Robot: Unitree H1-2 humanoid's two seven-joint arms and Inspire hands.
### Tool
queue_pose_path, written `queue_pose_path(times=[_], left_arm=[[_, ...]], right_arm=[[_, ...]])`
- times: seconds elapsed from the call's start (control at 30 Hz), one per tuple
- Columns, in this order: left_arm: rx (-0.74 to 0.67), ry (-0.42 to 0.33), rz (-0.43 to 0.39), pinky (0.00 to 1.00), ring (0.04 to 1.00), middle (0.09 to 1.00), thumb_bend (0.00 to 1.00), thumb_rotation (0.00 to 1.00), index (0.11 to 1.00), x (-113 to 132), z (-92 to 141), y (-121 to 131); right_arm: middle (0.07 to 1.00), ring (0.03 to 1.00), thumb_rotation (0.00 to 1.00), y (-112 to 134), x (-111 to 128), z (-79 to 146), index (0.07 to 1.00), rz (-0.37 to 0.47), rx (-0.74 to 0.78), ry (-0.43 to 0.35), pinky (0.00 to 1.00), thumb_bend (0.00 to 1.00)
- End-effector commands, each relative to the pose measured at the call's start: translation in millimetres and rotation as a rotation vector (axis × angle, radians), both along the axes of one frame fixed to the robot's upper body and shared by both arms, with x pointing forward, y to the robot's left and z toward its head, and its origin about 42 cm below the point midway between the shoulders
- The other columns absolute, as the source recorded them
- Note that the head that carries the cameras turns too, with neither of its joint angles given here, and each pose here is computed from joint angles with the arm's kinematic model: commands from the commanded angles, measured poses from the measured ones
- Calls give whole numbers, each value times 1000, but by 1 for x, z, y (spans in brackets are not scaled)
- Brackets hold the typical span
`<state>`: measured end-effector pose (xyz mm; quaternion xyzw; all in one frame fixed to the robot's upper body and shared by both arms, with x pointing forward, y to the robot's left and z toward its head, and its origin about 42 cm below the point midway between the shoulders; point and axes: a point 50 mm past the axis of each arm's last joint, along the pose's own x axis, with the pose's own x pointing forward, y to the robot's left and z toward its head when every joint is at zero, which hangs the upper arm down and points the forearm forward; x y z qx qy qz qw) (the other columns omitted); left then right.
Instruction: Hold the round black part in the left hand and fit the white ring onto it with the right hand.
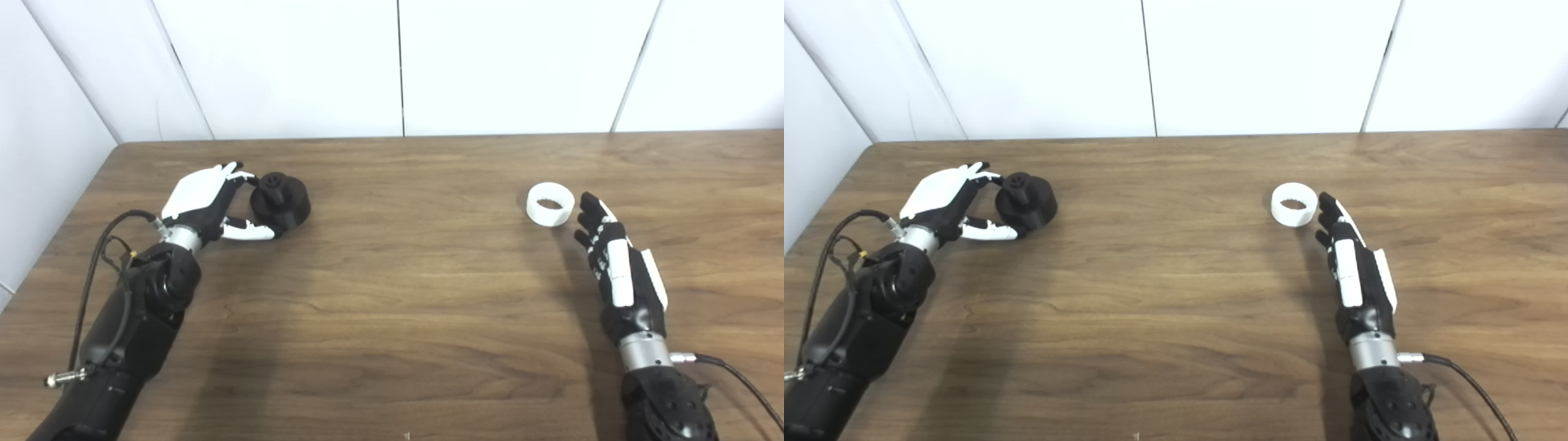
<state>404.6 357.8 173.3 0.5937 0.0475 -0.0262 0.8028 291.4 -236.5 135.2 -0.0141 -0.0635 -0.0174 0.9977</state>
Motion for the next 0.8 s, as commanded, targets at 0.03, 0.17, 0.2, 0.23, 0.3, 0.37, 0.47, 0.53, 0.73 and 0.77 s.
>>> queue_pose_path(times=[0.03, 0.17, 0.2, 0.23, 0.3, 0.37, 0.47, 0.53, 0.73, 0.77], left_arm=[[12, -100, 3, 1000, 1000, 985, 977, 467, 797, 16, 32, 0], [5, -103, 1, 1000, 1000, 983, 993, 469, 796, 16, 31, -1], [5, -102, 1, 1000, 1000, 983, 995, 469, 797, 16, 30, -2], [5, -98, 2, 1000, 1000, 985, 992, 466, 801, 16, 31, -3], [7, -93, -1, 1000, 1000, 985, 988, 463, 805, 16, 31, -4], [5, -92, -5, 1000, 1000, 985, 988, 462, 807, 17, 30, -4], [2, -92, -9, 1000, 1000, 985, 990, 461, 806, 17, 29, -4], [3, -86, -9, 1000, 1000, 989, 990, 463, 819, 18, 30, -6], [1, -88, -11, 1000, 1000, 996, 989, 455, 843, 20, 30, -9], [3, -93, -11, 1000, 1000, 994, 985, 452, 839, 20, 30, -10]], right_arm=[[946, 959, 1000, -1, 1, 11, 911, 15, -3, -56, 931, 671], [945, 959, 1000, -1, 0, 11, 908, 20, -5, -56, 931, 661], [944, 958, 1000, -1, 0, 11, 908, 22, -4, -57, 931, 657], [943, 957, 1000, -2, 0, 11, 908, 24, -4, -58, 933, 656], [942, 956, 1000, -2, 0, 10, 906, 25, -1, -57, 934, 663], [941, 957, 1000, -3, -1, 10, 902, 24, -4, -57, 939, 665], [939, 957, 1000, -3, -1, 10, 896, 22, -8, -56, 941, 661], [939, 957, 1000, -3, -1, 10, 893, 22, -10, -56, 945, 656], [940, 960, 1000, -5, -2, 10, 896, 29, -16, -61, 949, 649], [940, 958, 1000, -6, -2, 10, 896, 30, -18, -61, 947, 652]])
